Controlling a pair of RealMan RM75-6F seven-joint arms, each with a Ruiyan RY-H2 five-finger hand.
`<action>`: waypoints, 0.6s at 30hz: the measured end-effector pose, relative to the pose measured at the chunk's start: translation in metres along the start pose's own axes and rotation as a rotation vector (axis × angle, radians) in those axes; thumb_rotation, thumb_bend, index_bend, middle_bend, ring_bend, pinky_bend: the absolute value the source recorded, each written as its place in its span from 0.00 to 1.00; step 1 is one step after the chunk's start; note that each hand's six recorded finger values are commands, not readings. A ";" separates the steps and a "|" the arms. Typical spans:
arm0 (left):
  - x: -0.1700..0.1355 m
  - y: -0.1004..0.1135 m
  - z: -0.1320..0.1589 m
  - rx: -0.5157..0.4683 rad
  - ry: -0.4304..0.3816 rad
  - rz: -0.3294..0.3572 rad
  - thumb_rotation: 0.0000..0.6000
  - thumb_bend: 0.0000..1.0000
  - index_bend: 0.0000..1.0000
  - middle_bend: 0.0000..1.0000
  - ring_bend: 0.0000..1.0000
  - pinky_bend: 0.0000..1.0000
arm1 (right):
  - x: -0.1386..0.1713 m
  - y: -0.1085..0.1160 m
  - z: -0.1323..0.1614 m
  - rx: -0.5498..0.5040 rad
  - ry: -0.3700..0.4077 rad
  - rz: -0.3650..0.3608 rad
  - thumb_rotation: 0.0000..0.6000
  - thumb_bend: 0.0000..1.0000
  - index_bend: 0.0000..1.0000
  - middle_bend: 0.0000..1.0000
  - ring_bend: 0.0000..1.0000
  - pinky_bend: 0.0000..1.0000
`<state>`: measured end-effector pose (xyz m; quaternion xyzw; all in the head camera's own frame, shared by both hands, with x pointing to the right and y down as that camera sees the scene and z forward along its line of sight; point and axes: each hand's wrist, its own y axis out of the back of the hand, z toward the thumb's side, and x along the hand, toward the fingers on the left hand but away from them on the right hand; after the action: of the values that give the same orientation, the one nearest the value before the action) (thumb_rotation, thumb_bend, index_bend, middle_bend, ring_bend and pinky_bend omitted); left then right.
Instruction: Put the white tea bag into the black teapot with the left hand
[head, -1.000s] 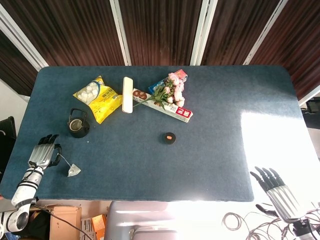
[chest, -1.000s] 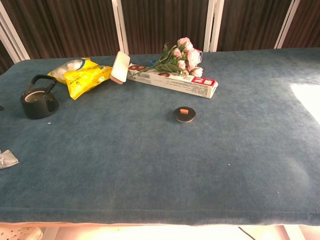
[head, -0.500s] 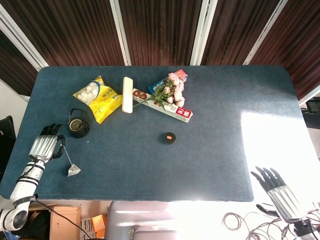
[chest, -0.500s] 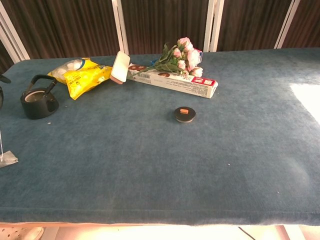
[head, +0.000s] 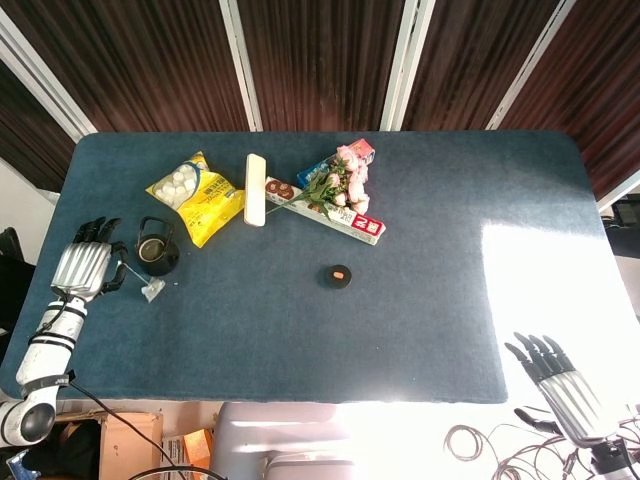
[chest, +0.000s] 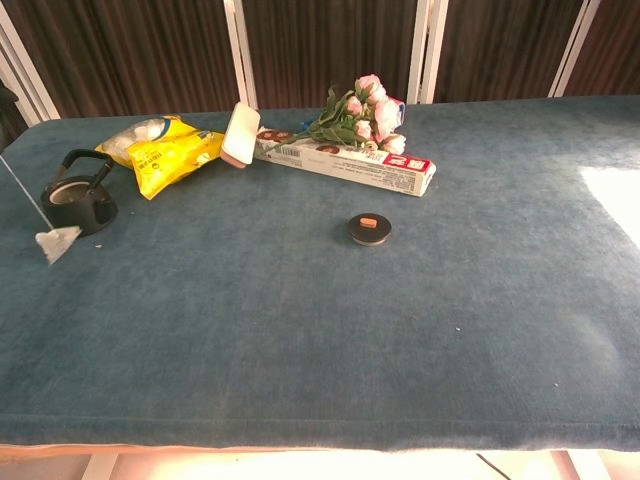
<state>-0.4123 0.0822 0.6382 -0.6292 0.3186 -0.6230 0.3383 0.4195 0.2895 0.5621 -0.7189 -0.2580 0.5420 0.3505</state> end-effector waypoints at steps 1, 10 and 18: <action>0.001 0.003 0.000 -0.007 0.003 0.002 1.00 0.50 0.63 0.10 0.00 0.09 | 0.000 0.000 0.000 0.000 0.000 0.000 1.00 0.11 0.00 0.00 0.00 0.00; 0.019 0.038 0.004 -0.066 0.030 0.036 1.00 0.49 0.63 0.11 0.00 0.09 | 0.000 0.003 -0.004 -0.008 -0.015 -0.009 1.00 0.11 0.00 0.00 0.00 0.00; 0.039 0.059 0.008 -0.070 0.053 0.069 1.00 0.49 0.64 0.12 0.00 0.09 | -0.001 0.007 -0.009 -0.018 -0.034 -0.021 1.00 0.11 0.00 0.00 0.00 0.00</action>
<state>-0.4022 0.0171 0.6122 -0.6127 0.3706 -0.6158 0.3287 0.4282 0.2826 0.5590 -0.7098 -0.2763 0.5483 0.3452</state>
